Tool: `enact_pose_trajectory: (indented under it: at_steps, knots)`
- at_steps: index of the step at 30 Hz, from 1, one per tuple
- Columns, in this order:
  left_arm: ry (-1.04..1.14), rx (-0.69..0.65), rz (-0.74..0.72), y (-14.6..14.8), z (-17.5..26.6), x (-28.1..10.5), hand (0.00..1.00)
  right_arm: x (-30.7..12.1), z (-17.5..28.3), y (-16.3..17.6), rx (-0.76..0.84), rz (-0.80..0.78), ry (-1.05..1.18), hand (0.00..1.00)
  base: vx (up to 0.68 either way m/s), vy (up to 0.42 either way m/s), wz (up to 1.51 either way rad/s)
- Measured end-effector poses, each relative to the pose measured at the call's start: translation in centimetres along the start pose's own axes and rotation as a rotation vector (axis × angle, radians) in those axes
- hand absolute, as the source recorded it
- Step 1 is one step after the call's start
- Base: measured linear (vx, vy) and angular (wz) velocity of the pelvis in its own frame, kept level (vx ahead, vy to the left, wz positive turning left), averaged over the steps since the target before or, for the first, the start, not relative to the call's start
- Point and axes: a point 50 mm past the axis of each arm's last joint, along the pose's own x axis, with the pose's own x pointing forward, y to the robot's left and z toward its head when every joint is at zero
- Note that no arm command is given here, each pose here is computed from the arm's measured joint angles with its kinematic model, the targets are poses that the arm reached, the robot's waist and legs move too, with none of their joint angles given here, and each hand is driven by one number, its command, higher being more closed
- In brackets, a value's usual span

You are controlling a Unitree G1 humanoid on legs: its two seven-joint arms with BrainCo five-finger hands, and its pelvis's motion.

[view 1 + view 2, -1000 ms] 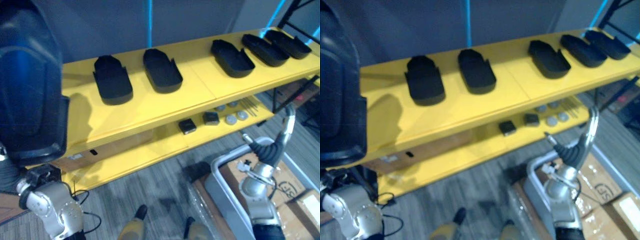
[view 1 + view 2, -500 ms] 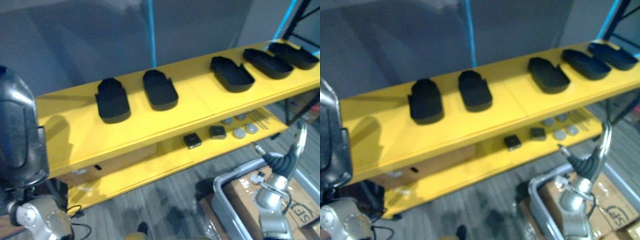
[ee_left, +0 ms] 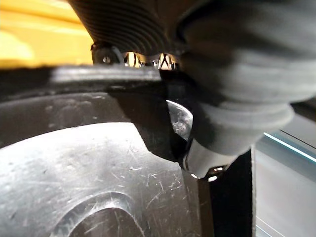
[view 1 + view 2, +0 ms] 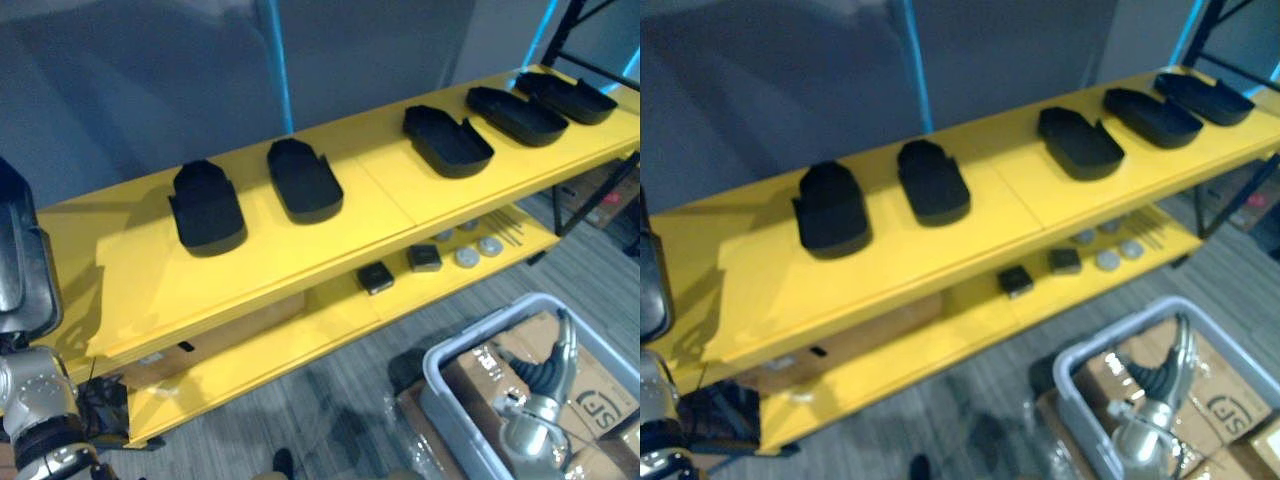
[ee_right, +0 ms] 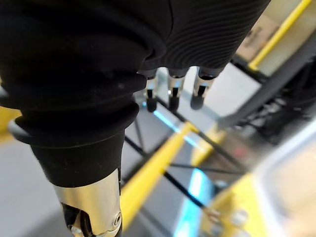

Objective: Walk over and take plastic housings, then place them on the shelf

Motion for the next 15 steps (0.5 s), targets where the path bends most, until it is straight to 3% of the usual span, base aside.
enact_pose_trajectory:
  at_steps: [15]
  knots:
    - [0.086,0.004,0.020,-5.2,-0.1,-0.5,1.00,-2.7,-2.6,1.2,0.023,0.028,0.213,0.00,-0.03,-0.003,-0.09]
